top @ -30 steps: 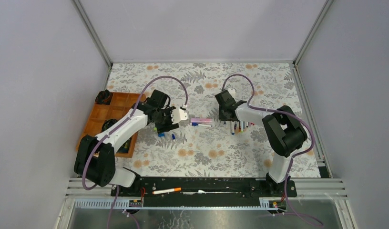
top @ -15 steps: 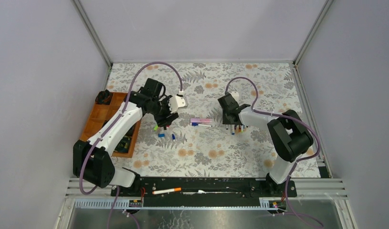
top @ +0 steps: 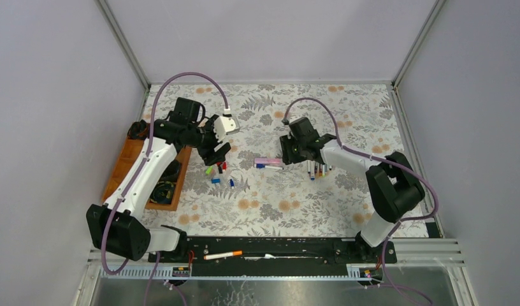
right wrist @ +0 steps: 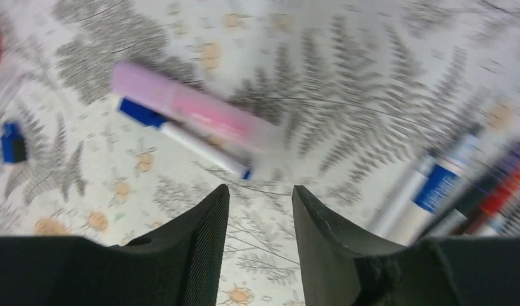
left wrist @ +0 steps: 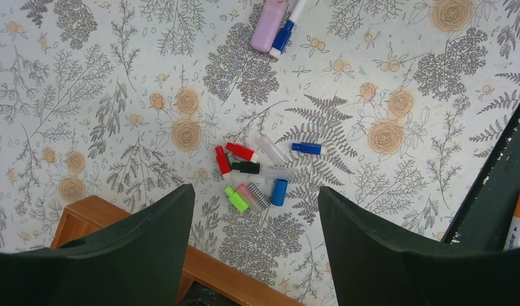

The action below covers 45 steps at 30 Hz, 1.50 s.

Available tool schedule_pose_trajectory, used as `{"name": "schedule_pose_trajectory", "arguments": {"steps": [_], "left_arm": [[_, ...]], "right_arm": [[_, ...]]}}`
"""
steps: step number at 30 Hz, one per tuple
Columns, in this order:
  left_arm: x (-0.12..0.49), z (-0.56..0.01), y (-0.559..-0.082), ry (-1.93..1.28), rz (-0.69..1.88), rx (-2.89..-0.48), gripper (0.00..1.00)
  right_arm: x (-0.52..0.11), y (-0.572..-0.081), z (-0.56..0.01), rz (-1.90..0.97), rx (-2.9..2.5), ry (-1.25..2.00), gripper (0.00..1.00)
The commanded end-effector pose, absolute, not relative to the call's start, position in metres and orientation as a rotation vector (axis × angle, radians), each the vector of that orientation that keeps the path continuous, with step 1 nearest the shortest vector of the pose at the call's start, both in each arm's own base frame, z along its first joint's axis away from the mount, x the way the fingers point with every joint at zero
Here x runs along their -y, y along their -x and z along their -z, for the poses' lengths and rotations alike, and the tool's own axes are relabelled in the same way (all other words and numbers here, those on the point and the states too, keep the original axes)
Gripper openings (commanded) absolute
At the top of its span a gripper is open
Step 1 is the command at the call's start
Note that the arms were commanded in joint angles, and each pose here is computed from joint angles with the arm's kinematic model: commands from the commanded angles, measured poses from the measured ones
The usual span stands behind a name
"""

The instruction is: Open the pen caps

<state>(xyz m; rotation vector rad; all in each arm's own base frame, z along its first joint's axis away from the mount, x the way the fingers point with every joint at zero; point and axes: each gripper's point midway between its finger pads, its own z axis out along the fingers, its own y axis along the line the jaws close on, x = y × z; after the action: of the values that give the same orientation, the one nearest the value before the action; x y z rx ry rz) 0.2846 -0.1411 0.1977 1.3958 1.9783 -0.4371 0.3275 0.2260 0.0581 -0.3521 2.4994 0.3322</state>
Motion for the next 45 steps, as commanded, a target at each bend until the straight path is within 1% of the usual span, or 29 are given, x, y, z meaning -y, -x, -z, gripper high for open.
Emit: {"name": "schedule_pose_trajectory", "arguments": {"steps": [1,6,11,20,30,34,39,45], "left_arm": [[0.143,-0.206,-0.28,-1.358,0.489,-1.984,0.79],[0.142,-0.203,-0.279,-1.362,0.489,-1.999,0.8],[0.141,-0.205,-0.275,-1.366,0.493,-1.994,0.8],[0.139,-0.202,-0.271,-1.378,0.488,-1.988,0.81],[0.134,-0.208,-0.276,-1.361,0.463,-1.982,0.81],[0.133,-0.211,-0.277,-1.355,0.464,-1.98,0.81],[0.133,-0.215,-0.277,-1.362,0.471,-1.977,0.81],[0.135,-0.218,-0.267,-1.393,0.528,-1.966,0.81]], "right_arm": [[-0.28,-0.308,-0.061,-0.59,-2.47,0.711,0.49],[-0.302,-0.303,-0.048,-0.579,-2.454,0.851,0.5],[-0.312,-0.313,-0.041,-0.556,-2.45,0.885,0.51],[-0.315,-0.324,-0.032,-0.505,-2.457,0.936,0.51],[-0.307,-0.308,-0.008,-0.485,-2.51,0.94,0.49],[-0.305,-0.295,0.002,-0.403,-2.504,0.976,0.45],[-0.3,-0.272,0.015,-0.357,-2.528,0.949,0.32],[-0.3,-0.251,0.02,-0.38,-2.536,0.937,0.27]]}}
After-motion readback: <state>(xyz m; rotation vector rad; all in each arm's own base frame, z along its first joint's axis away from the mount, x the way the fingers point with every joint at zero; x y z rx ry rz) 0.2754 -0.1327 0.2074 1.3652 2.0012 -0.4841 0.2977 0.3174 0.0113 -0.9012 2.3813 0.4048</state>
